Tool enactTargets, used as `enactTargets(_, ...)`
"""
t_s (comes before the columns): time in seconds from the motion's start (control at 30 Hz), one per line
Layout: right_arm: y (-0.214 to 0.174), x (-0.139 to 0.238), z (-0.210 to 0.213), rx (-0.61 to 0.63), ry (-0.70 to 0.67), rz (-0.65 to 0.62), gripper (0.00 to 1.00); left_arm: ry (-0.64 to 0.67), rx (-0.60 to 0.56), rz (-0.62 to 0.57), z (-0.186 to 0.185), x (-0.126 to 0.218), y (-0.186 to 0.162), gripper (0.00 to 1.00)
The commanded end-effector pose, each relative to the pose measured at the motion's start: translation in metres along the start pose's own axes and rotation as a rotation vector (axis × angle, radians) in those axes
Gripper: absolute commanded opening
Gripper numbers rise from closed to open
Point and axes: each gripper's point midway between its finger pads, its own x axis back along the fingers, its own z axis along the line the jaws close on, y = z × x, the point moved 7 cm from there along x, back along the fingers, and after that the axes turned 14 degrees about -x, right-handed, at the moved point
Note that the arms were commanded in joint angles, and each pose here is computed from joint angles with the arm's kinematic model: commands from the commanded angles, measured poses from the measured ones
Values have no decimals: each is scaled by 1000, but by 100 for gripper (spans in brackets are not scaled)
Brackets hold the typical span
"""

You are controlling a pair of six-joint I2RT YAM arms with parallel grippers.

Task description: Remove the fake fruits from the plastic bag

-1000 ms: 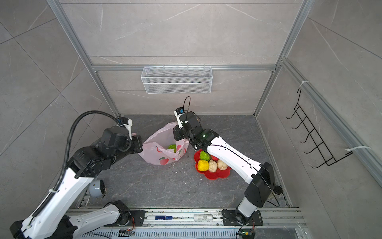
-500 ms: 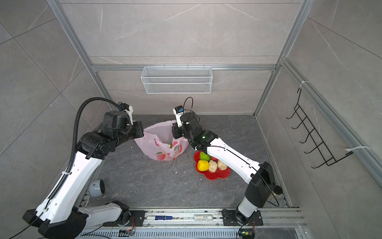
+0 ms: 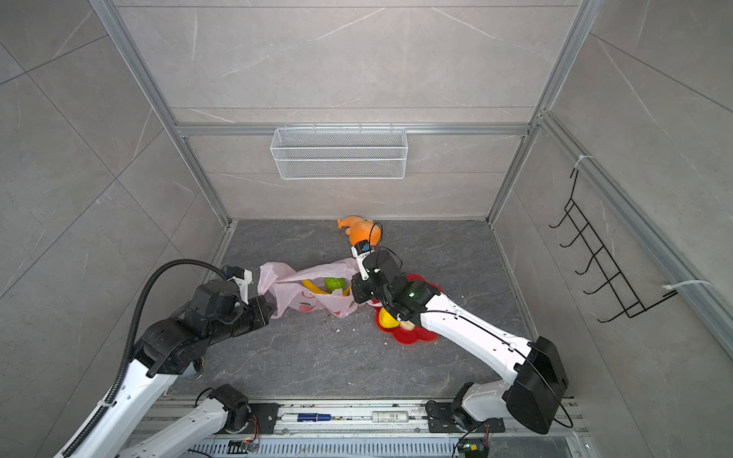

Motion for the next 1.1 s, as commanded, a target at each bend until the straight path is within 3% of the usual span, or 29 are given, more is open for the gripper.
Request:
enactTargets(0.0,-18,5,-5,-27,-34,65,9,-16,83,78,3,6,-21,0)
enactTargets(0.2,-27,2,-11,-29,-106,86,11,36,110,208,15,8,-50,0)
enactTargets(0.37,-20,6,-15,-22,-173,65,19,88,112,322,22,17,-65,0)
enactTargets(0.6,-17,26,-8,-4,-148,93,50,156,138,392,31,10,-81,0)
enactTargets(0.73,-17,53,0,24,-129,96,59,207,120,371,31,5,-76,0)
enactTargets(0.93,-15,99,23,77,-71,103,56,243,60,317,18,-9,-66,0)
enactTargets(1.07,-19,107,49,105,-14,123,34,250,9,276,3,-16,-65,0)
